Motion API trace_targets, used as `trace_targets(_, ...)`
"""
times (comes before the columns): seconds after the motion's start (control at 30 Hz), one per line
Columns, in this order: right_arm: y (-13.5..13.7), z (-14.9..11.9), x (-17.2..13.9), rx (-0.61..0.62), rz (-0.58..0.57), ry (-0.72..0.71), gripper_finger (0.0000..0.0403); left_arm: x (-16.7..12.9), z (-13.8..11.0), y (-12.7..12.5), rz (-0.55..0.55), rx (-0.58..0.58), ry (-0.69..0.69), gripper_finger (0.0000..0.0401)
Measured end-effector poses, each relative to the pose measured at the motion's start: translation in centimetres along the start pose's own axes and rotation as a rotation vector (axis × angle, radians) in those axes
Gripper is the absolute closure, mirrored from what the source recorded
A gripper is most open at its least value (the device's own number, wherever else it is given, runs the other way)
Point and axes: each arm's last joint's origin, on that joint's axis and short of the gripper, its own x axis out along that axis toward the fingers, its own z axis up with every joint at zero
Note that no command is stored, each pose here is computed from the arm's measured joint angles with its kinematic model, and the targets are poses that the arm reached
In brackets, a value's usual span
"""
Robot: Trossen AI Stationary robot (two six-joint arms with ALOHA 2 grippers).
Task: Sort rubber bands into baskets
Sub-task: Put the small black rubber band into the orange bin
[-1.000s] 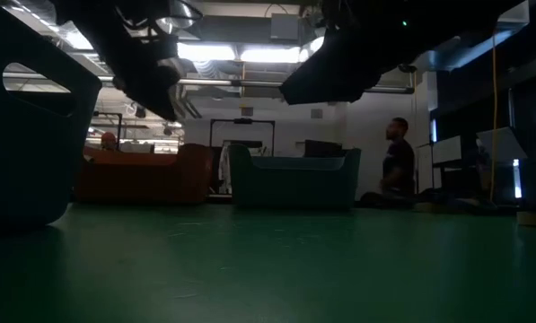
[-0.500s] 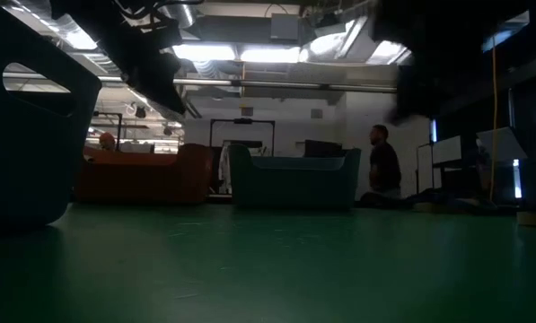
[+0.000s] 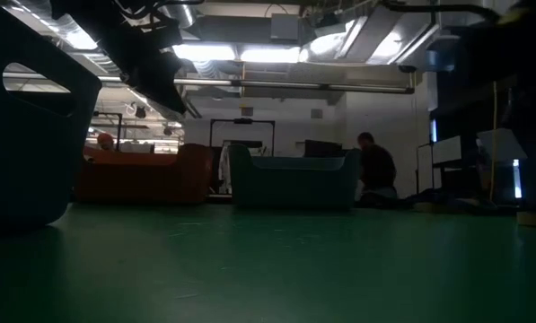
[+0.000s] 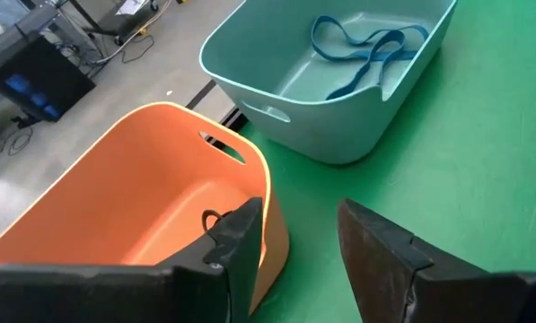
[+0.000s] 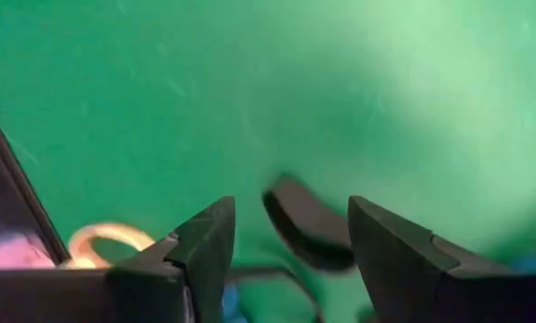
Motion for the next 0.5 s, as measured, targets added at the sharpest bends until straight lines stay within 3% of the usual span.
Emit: trace_targets(0.5, 1.0, -2.2, 3.7, -0.220, -0.189, 0.032, 0.0194, 0.0, 0.0, 0.0, 0.001, 0.000, 0.001, 0.0258)
